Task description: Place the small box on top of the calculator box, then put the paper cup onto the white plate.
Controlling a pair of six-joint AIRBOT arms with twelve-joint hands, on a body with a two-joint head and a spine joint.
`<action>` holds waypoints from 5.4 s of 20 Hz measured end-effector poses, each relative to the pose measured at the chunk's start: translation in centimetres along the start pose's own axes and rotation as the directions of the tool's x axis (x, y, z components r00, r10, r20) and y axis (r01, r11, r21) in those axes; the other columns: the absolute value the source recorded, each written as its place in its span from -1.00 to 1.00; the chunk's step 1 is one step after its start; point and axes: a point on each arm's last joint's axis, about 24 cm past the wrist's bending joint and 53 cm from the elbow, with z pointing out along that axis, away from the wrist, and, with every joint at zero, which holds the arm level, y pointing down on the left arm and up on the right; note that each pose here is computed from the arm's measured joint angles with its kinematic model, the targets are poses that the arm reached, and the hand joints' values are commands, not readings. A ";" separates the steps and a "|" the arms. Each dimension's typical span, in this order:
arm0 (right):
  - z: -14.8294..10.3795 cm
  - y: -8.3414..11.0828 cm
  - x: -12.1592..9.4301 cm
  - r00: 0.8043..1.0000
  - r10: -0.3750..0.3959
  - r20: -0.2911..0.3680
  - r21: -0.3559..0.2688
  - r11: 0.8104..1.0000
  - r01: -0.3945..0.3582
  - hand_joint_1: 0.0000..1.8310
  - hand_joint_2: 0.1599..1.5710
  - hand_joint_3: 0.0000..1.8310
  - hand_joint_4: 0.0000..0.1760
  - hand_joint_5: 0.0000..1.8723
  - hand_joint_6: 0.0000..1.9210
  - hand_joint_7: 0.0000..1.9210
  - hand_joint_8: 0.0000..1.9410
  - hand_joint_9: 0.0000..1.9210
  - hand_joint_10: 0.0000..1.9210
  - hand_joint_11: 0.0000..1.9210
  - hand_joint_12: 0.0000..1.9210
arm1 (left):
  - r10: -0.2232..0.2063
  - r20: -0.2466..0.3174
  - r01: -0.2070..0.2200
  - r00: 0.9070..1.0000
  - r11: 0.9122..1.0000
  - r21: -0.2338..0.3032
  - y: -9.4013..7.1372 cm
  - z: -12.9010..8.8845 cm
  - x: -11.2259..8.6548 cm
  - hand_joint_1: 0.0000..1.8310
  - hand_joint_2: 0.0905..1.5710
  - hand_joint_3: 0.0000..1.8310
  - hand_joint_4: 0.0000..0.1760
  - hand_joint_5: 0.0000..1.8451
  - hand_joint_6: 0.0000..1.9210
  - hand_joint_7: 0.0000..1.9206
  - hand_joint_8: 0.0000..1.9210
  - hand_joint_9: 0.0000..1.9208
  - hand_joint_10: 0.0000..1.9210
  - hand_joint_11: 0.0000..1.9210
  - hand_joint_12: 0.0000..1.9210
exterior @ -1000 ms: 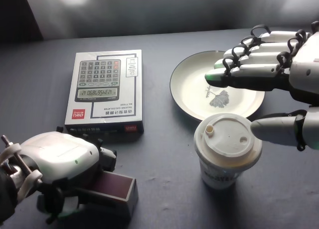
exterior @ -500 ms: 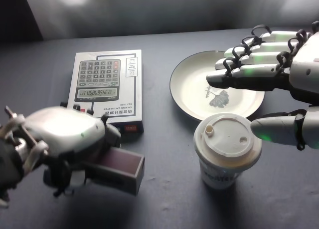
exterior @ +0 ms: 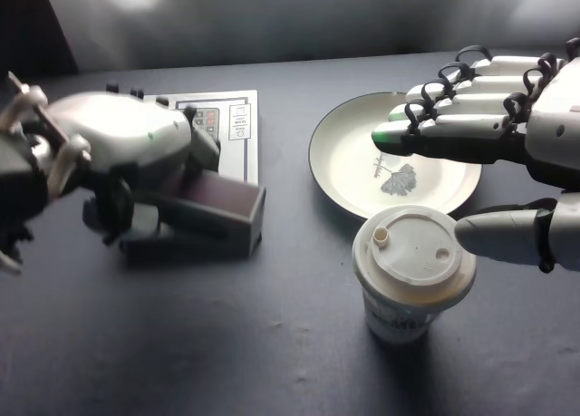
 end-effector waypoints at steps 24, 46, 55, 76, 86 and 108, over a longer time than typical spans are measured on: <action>-1.1 -3.0 0.8 0.999 0.038 -0.024 0.090 0.995 -0.035 -1.00 0.87 -1.00 -1.00 -0.81 -0.98 -0.83 -0.99 -0.88 -0.98 -1.00 -0.55 | 0.050 -0.035 -0.049 0.998 0.998 0.033 2.2 7.8 -3.3 0.47 0.52 -1.00 -1.00 -0.17 0.16 -0.14 0.40 -0.34 0.62 -0.59 0.44; -0.7 -1.8 0.6 0.993 0.115 -0.001 0.058 0.992 -0.115 -0.27 -0.11 -1.00 -1.00 -1.00 -1.00 -1.00 -1.00 -1.00 -1.00 -1.00 -1.00 | 0.037 -0.001 -0.037 0.999 0.999 0.037 1.4 6.2 -3.7 -0.72 0.23 -1.00 -1.00 -0.89 -1.00 -0.89 -1.00 -0.88 -1.00 -1.00 -0.52; 1.3 -0.1 1.0 0.983 0.174 -0.057 -0.016 0.984 -0.175 0.11 -0.11 -1.00 -1.00 -1.00 -1.00 -1.00 -1.00 -1.00 -1.00 -1.00 -1.00 | 0.024 0.082 -0.034 0.996 0.992 0.125 -0.7 2.2 -4.9 -0.82 0.21 -1.00 -1.00 -0.93 -1.00 -0.94 -1.00 -0.94 -1.00 -1.00 -0.70; 5.4 -3.1 5.2 0.966 0.186 -0.181 0.063 0.982 -0.177 0.16 -0.12 -1.00 -1.00 -1.00 -1.00 -1.00 -1.00 -1.00 -1.00 -1.00 -1.00 | 0.299 -0.021 -0.245 0.954 0.819 0.519 -5.4 -11.5 4.1 -0.78 0.23 -1.00 -1.00 -0.79 -1.00 -0.81 -1.00 -0.84 -1.00 -1.00 -0.54; 6.6 -3.8 7.1 0.954 0.197 -0.228 0.051 0.980 -0.190 0.30 -0.03 -0.98 -1.00 -1.00 -1.00 -1.00 -1.00 -1.00 -1.00 -1.00 -1.00 | 0.323 -0.114 -0.213 0.939 0.811 0.545 -6.3 -12.2 6.6 -0.76 0.24 -1.00 -1.00 -0.77 -1.00 -0.79 -1.00 -0.82 -1.00 -1.00 -0.52; 7.2 -3.5 7.6 0.946 0.203 -0.251 0.005 0.978 -0.209 0.31 0.21 -1.00 -1.00 -0.82 -0.98 -0.80 -0.99 -0.78 -0.96 -1.00 0.09 | 0.343 -0.158 -0.218 0.926 0.827 0.518 -6.7 -11.6 7.3 -0.79 0.30 -1.00 -1.00 -0.70 -0.99 -0.71 -0.99 -0.74 -0.99 -1.00 -0.36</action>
